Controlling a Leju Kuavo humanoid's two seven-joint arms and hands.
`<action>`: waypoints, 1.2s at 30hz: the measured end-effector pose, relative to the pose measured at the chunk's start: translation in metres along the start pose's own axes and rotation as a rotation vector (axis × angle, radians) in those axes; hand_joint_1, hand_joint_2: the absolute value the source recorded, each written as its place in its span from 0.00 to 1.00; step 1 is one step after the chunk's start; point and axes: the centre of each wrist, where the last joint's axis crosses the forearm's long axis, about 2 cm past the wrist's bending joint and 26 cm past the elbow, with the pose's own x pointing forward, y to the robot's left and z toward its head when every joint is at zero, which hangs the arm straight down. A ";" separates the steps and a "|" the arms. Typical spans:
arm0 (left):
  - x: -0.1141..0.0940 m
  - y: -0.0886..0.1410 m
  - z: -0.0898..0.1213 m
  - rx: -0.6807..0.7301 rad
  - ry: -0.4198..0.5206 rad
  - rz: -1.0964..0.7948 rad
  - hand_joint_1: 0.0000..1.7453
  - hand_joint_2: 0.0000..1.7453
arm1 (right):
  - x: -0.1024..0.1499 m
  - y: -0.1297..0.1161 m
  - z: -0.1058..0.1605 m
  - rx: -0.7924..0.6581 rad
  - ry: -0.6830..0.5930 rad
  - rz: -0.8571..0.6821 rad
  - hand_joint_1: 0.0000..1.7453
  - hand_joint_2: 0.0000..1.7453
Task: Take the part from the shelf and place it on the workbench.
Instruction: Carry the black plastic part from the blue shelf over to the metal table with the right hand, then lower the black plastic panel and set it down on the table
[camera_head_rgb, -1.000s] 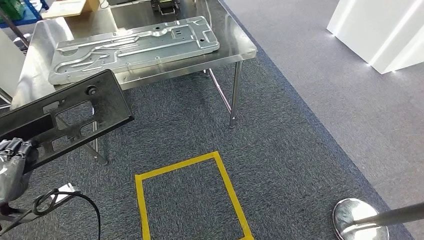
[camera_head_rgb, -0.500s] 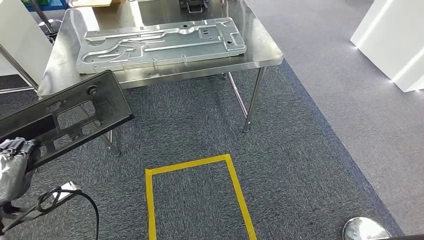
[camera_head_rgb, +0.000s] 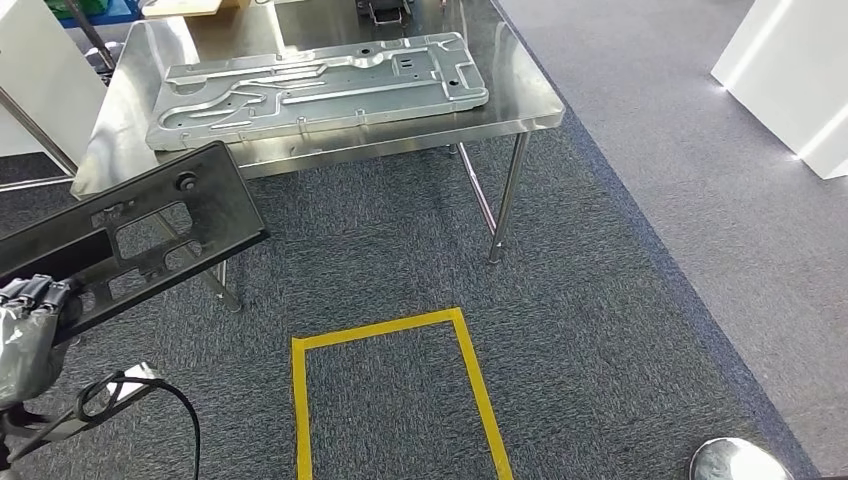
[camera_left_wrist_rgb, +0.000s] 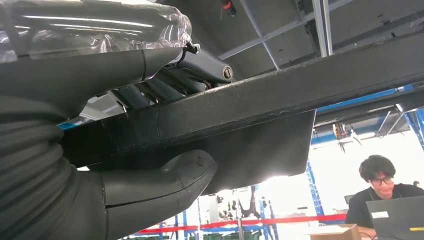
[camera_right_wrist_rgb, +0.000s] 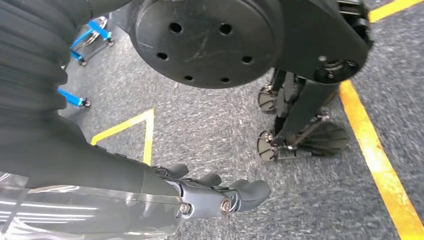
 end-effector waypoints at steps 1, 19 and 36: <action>0.000 0.000 0.000 0.000 -0.001 0.000 1.00 1.00 | 0.000 0.000 0.000 0.001 0.000 0.000 0.00 1.00; 0.029 -0.015 -0.012 -0.006 -0.112 0.103 1.00 1.00 | 0.004 0.000 0.000 0.013 -0.006 0.006 0.00 1.00; 0.033 -0.020 -0.013 -0.016 -0.125 0.121 1.00 1.00 | 0.000 0.001 0.000 0.014 0.002 0.006 0.00 1.00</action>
